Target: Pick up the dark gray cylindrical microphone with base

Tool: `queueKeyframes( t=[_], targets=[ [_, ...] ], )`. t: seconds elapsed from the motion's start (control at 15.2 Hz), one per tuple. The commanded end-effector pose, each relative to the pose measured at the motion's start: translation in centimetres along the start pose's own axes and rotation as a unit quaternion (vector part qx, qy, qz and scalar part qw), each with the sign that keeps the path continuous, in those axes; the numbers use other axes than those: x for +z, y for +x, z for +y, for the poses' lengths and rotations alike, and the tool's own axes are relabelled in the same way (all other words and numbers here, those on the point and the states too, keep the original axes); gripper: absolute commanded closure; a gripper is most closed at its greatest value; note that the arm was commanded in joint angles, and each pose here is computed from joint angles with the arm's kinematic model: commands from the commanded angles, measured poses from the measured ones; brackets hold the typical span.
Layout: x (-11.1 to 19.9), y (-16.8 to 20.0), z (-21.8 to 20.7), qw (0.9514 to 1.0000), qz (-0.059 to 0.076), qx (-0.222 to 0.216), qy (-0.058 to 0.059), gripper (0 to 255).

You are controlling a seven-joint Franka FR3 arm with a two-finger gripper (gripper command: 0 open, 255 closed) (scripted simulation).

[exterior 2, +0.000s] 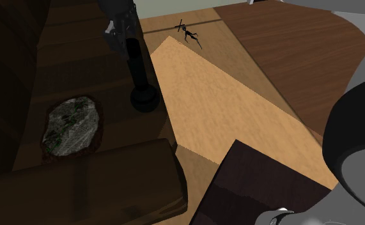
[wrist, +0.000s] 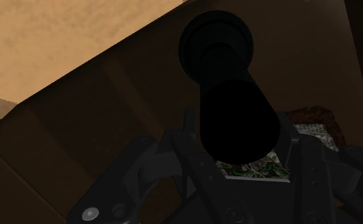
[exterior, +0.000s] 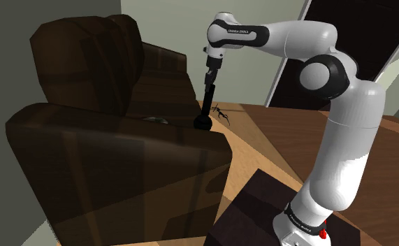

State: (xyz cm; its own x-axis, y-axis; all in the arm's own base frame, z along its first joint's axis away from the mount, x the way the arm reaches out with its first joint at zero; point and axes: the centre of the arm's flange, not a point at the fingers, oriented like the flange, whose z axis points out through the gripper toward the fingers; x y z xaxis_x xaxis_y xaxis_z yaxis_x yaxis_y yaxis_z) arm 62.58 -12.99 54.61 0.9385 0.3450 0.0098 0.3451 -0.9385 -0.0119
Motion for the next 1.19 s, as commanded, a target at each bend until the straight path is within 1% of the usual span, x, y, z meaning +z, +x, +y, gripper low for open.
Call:
queueKeyframes(
  t=[0.0,0.26,1.12],
  targets=[
    [0.1,0.0,0.0,1.0000,0.000,0.000,0.000,255],
    [0.1,0.0,0.0,1.0000,0.000,0.000,0.000,255],
    [-6.8,0.1,-0.1,1.0000,0.000,0.000,0.000,255]
  ],
)
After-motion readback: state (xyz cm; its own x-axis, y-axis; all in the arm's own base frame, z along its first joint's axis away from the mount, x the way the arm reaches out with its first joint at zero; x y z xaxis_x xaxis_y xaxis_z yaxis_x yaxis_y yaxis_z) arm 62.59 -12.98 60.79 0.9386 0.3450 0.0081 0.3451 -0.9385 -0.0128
